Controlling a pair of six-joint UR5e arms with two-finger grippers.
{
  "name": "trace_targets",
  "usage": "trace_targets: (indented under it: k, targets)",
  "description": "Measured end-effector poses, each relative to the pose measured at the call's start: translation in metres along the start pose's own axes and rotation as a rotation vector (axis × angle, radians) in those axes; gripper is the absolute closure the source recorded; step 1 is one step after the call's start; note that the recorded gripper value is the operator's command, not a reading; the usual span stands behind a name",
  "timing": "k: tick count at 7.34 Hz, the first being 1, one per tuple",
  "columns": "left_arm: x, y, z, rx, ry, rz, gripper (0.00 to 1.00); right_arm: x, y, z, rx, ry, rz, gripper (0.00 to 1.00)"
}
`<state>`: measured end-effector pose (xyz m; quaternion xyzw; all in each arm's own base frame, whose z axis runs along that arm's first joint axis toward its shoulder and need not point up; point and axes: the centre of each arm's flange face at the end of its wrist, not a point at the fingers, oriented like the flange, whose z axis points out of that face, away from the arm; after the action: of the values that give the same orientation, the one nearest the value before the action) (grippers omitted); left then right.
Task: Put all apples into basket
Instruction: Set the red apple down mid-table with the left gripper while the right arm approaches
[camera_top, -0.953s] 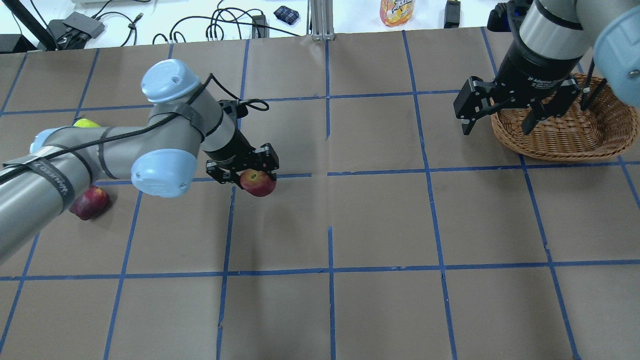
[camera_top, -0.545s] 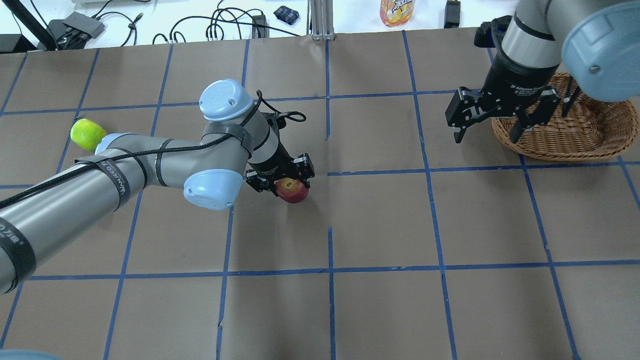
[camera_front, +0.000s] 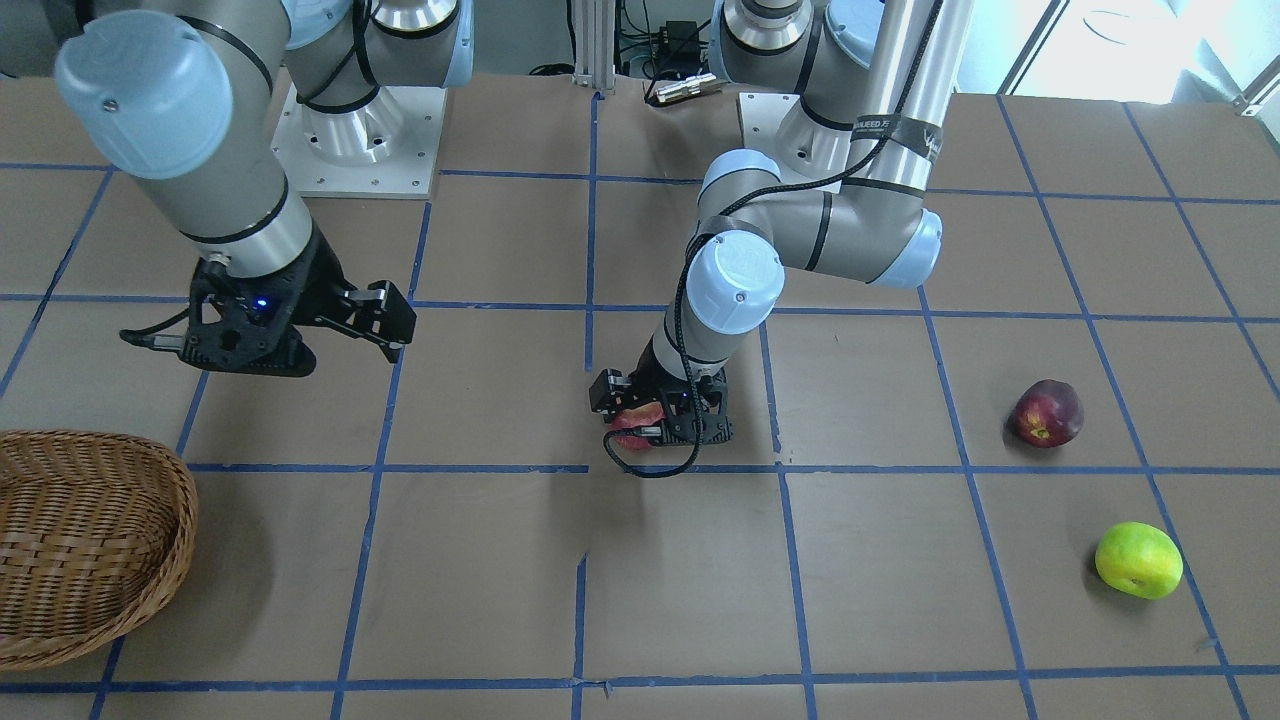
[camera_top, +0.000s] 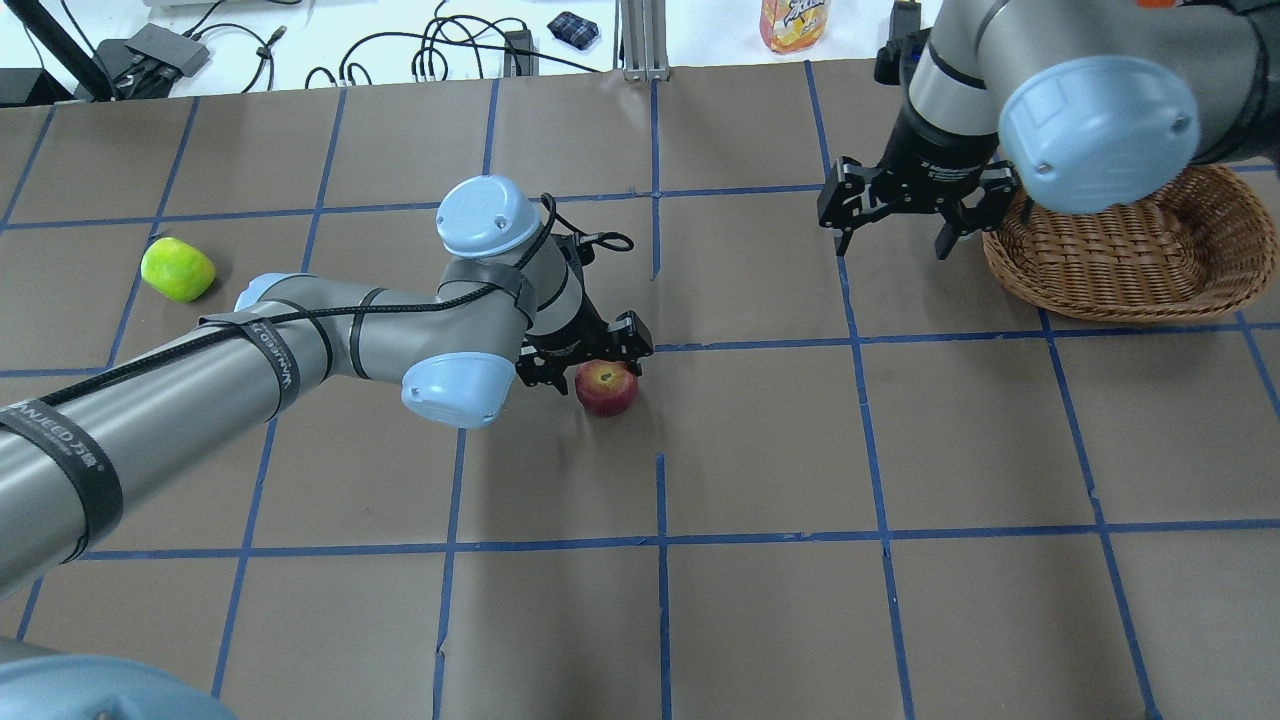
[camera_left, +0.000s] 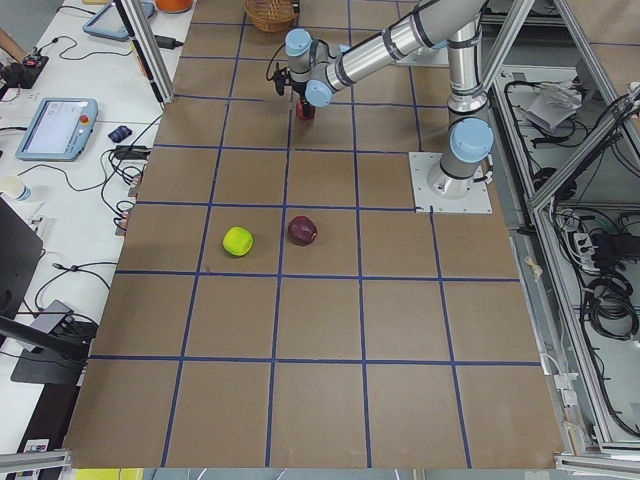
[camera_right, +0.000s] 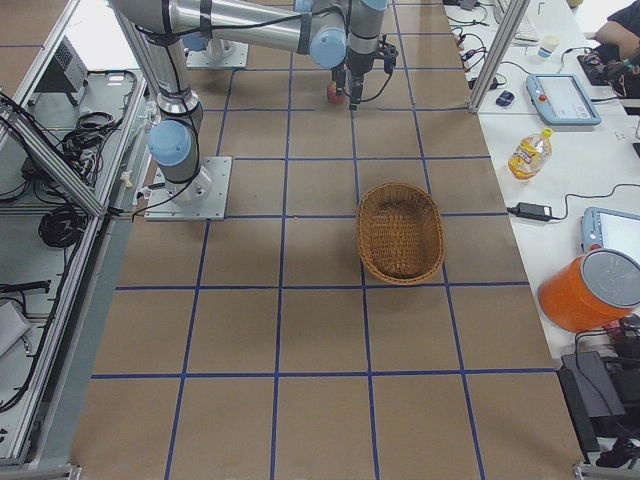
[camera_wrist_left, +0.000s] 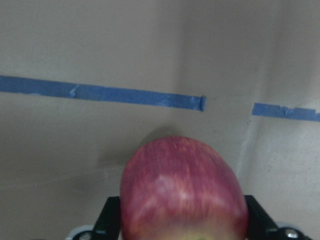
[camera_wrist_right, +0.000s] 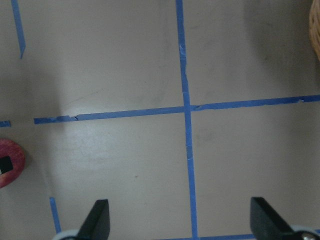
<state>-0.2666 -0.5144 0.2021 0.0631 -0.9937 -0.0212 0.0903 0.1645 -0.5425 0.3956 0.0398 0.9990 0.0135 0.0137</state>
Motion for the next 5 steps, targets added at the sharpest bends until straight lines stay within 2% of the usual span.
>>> trace_targets:
  k: [1, 2, 3, 4, 5]
  targets:
    - [-0.019, -0.022, -0.027, 0.026, -0.036, 0.036, 0.0, -0.024, -0.001, 0.009, 0.025, -0.004, 0.01, 0.0]
    - [-0.058, -0.055, -0.067, 0.014, -0.063, 0.058, 0.0, -0.041, 0.001, 0.016, 0.028, -0.009, 0.019, 0.0]
    - [-0.111, -0.081, -0.099, -0.026, -0.083, 0.085, 0.0, -0.054, 0.004, 0.022, 0.02, -0.03, 0.037, 0.0]
    - [-0.168, -0.096, -0.121, -0.057, -0.099, 0.157, 0.0, -0.073, 0.008, 0.028, 0.017, -0.061, 0.058, 0.0]
    - [-0.233, -0.108, -0.133, -0.061, -0.104, 0.242, 0.0, -0.098, 0.011, 0.038, 0.031, -0.084, 0.071, 0.0]
